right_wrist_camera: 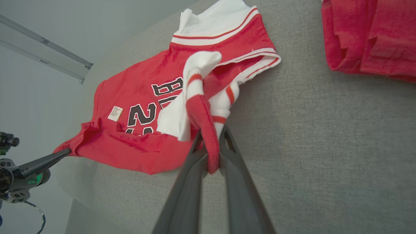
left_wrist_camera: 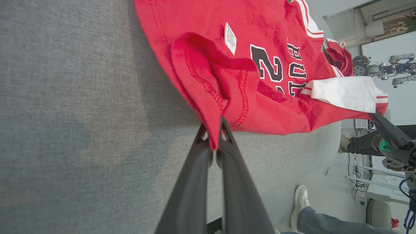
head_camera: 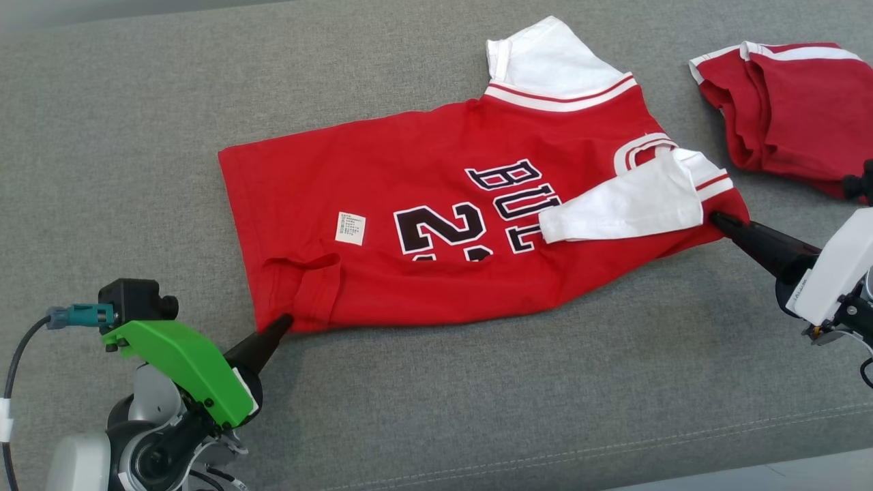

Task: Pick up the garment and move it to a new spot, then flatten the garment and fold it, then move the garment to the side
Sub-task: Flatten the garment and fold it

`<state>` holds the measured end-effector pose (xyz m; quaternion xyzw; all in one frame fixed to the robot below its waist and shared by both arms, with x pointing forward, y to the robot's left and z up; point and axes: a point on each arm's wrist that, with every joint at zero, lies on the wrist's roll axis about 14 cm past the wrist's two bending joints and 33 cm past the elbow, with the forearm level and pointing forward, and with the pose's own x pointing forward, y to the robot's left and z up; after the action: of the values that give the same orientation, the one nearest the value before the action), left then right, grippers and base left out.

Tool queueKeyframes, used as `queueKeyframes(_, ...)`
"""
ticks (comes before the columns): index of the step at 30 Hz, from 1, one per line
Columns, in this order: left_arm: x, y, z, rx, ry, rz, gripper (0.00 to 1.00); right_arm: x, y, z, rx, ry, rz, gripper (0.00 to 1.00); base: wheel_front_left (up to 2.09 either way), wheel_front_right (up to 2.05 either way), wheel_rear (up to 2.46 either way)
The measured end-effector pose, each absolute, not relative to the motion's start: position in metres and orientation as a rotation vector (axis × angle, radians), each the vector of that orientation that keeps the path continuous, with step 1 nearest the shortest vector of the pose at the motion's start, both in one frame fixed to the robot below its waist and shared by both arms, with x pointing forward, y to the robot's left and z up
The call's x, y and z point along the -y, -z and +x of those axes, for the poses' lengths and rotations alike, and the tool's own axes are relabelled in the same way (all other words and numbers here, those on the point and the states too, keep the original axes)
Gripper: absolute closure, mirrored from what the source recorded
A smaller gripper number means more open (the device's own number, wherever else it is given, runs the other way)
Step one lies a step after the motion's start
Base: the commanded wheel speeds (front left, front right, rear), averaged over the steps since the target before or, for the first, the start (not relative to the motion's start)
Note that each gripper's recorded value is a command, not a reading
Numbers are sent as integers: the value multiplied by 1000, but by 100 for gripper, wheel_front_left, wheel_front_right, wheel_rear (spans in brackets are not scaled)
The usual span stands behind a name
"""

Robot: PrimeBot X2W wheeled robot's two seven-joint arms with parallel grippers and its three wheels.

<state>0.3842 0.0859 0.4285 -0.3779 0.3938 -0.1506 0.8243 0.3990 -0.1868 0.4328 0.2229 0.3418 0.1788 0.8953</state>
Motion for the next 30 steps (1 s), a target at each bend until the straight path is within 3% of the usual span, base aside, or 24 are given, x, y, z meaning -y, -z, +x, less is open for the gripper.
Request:
queueKeyframes(10, -81, -449, 387, -789, 365, -838, 100, 182, -454, 398, -708, -434, 459, 100, 0, 0, 0)
queueKeyframes(16, -92, -462, 391, -733, 344, -849, 100, 197, -460, 400, -710, -388, 454, 100, 0, 0, 0)
queueKeyframes(30, -85, -412, 319, -948, 268, -915, 100, 200, -387, 319, -1008, -271, 593, 100, 0, 0, 0)
